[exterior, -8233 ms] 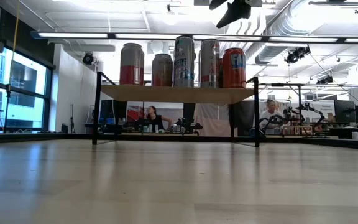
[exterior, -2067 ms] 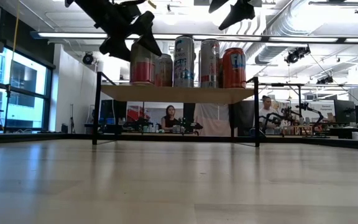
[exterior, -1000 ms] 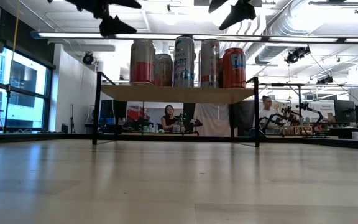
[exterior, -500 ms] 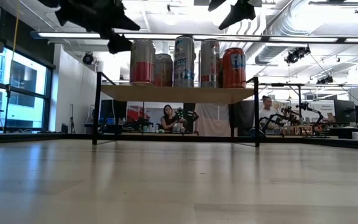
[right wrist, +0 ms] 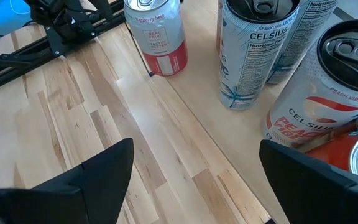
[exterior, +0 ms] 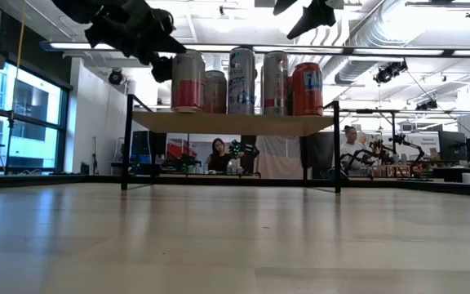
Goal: Place canned beverage on shelf
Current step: Put the silver soda can on the shelf
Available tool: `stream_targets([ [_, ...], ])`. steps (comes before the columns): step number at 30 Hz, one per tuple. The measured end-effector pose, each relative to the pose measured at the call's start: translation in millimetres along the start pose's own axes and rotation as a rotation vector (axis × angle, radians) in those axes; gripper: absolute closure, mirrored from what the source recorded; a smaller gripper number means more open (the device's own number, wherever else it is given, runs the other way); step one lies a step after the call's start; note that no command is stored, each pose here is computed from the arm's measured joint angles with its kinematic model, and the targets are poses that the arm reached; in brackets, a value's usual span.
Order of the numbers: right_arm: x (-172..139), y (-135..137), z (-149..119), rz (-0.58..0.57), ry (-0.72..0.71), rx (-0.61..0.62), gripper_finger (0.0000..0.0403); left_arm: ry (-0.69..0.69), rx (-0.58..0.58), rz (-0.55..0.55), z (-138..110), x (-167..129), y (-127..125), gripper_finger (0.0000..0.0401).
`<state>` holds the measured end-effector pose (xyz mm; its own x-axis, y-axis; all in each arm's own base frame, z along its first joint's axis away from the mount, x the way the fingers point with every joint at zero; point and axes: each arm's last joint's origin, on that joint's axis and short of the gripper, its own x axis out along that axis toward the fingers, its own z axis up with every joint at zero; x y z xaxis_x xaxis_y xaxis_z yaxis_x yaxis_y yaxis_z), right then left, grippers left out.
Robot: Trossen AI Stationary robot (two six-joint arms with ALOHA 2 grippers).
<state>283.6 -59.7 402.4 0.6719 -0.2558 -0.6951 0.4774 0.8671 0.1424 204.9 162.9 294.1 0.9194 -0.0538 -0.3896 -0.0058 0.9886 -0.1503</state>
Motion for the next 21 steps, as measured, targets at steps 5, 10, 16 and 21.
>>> stream_targets([
  [5, 0, 0, 0, 0.000, 0.000, -0.002, 0.0068, 0.025, 0.006, -0.022, -5, 12, 3, 0.0019],
  [10, 0, 0, 0, 0.000, 0.000, -0.002, 0.0068, 0.018, 0.016, -0.035, -4, 19, 3, 0.0019],
  [16, 0, 0, 0, 0.000, 0.000, -0.002, 0.0068, 0.015, 0.024, -0.027, -4, 21, 3, 0.0036],
  [21, 0, 0, 0, 0.000, 0.000, -0.003, 0.0068, 0.024, 0.024, 0.015, -4, 21, 4, 0.0085],
])
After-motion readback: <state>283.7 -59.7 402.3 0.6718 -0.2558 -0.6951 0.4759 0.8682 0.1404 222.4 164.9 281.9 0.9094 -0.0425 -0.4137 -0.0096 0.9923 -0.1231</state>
